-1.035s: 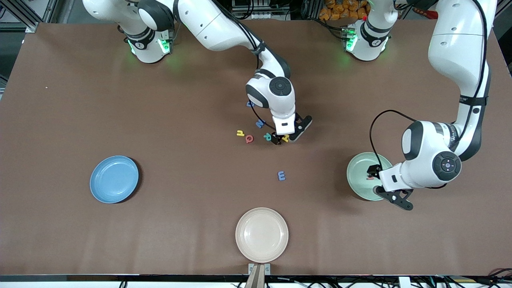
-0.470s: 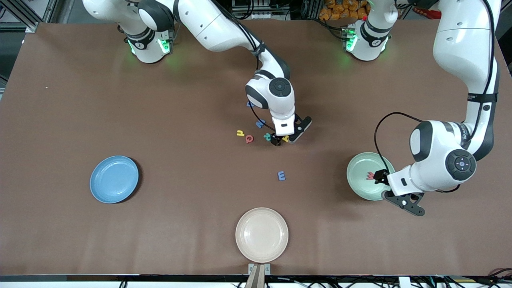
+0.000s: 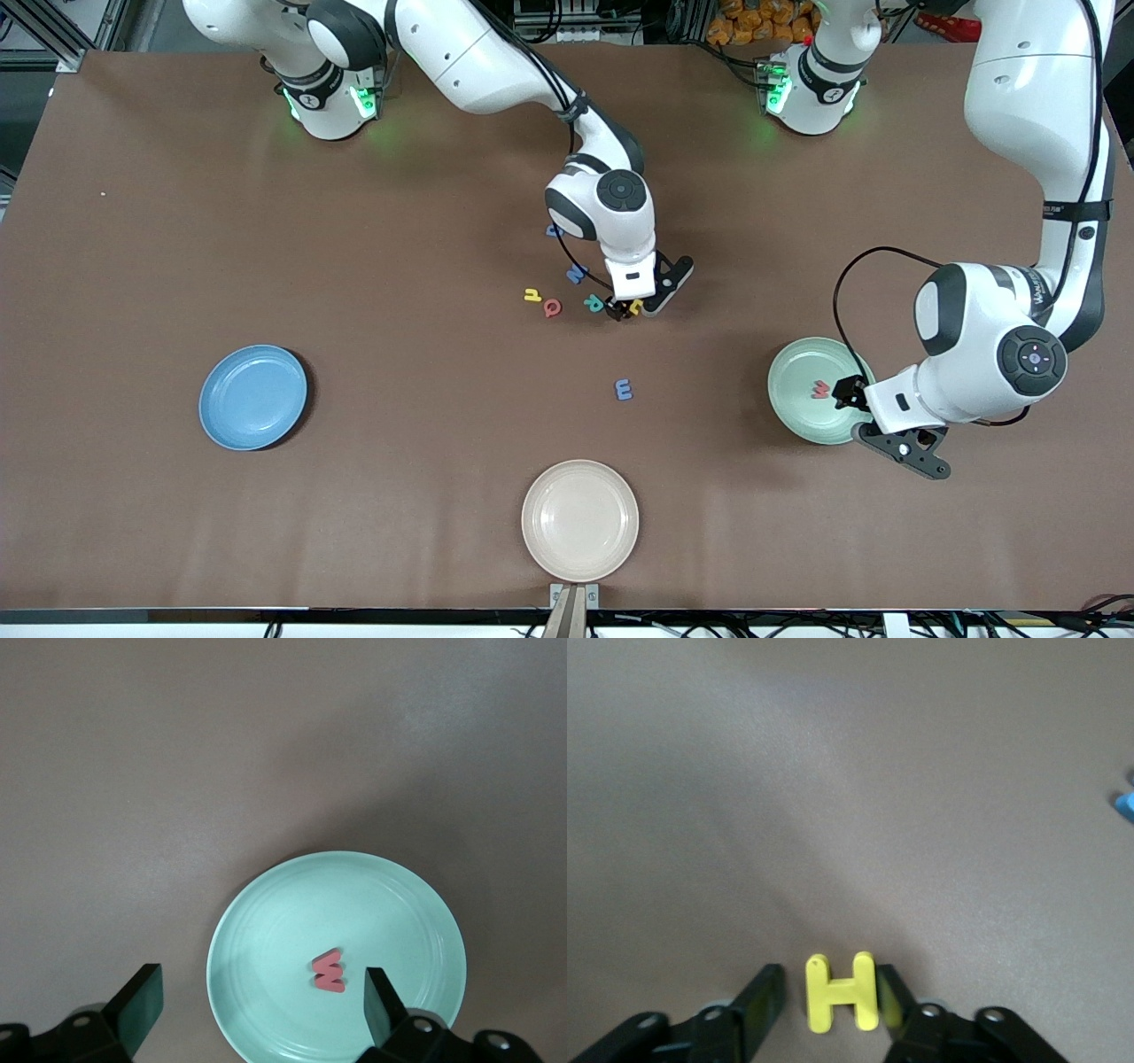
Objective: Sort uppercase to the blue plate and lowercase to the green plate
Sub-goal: 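Carry the yellow H to the blue plate while the left gripper reaches the m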
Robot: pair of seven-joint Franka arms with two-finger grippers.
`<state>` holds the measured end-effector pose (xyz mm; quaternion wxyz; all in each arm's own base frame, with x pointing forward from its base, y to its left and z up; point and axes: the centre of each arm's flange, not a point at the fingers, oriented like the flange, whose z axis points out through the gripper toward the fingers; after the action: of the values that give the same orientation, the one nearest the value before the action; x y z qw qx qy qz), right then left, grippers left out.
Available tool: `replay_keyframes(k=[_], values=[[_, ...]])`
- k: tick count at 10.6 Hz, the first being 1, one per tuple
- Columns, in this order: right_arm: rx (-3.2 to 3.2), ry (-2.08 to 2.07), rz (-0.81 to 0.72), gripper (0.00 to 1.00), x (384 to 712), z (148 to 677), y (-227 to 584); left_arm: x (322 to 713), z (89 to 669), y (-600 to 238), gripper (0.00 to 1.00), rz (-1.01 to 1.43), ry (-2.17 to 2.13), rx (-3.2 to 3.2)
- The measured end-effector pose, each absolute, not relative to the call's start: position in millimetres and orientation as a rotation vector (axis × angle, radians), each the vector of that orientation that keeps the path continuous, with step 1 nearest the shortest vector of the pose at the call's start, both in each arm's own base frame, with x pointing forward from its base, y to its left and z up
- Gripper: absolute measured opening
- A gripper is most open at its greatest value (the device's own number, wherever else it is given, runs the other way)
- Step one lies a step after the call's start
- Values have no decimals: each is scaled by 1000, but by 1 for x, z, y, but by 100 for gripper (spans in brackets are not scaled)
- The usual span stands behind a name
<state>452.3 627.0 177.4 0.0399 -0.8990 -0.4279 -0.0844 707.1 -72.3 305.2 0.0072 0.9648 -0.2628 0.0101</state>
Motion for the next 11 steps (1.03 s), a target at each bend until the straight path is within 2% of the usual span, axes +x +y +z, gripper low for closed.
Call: replay_keyframes(k=[1, 2, 5, 7, 9, 11], values=[[-2741, -1344, -273, 38, 456, 181, 626, 707, 305, -72, 100, 31, -822, 3017], [-2738, -1357, -277, 34, 457, 181, 625, 707, 305, -73, 100, 31, -823, 3017], [-2745, -1366, -254, 33, 458, 183, 624, 706, 308, -83, 100, 37, -782, 3025], [-2818, -1286, -169, 33, 460, 198, 620, 705, 309, -92, 100, 40, -730, 3031], [-2914, -1134, -99, 33, 468, 235, 608, 702, 310, -112, 100, 41, -624, 3034], [-2998, -1012, -8, 33, 493, 286, 576, 696, 313, -145, 100, 37, -463, 3036]])
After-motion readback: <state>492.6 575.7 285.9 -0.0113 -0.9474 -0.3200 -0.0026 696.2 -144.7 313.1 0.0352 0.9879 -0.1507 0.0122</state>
